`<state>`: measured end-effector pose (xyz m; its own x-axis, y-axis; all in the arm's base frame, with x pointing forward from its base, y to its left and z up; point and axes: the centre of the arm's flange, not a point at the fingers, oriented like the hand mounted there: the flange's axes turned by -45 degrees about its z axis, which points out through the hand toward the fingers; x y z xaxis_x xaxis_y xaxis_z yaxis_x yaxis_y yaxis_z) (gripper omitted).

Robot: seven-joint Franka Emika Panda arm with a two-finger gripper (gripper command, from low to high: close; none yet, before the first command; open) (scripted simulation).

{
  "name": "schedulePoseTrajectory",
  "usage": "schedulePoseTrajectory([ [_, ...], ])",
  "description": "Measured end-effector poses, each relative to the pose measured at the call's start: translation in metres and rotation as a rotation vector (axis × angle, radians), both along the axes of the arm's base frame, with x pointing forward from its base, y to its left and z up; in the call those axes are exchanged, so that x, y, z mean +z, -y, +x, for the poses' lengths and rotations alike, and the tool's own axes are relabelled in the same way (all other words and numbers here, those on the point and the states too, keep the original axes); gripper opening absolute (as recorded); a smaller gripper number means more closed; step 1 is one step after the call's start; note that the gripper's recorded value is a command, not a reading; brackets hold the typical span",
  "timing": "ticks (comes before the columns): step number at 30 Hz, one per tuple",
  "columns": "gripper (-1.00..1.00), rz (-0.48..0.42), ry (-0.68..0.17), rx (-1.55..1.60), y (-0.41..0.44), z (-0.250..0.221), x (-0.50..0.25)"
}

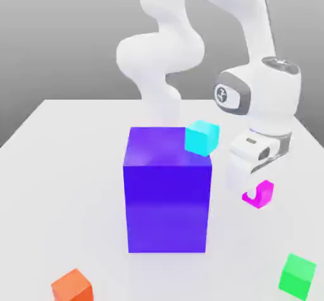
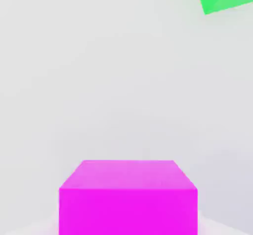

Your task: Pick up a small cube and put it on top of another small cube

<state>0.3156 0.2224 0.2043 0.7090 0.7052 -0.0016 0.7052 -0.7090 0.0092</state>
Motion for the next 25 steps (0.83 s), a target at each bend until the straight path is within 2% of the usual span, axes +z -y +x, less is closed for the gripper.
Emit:
schedulePoseTrajectory([
  [16,-1.0,0.004,-0.008,0.546,-0.032,0.131,0.036],
  [21,-1.0,0.006,-0.009,0.596,-0.033,0.143,-0.015],
  [22,1.0,0.006,-0.009,0.596,-0.033,0.143,-0.022],
  [25,1.0,0.006,-0.009,0.596,-0.033,0.143,-0.022],
])
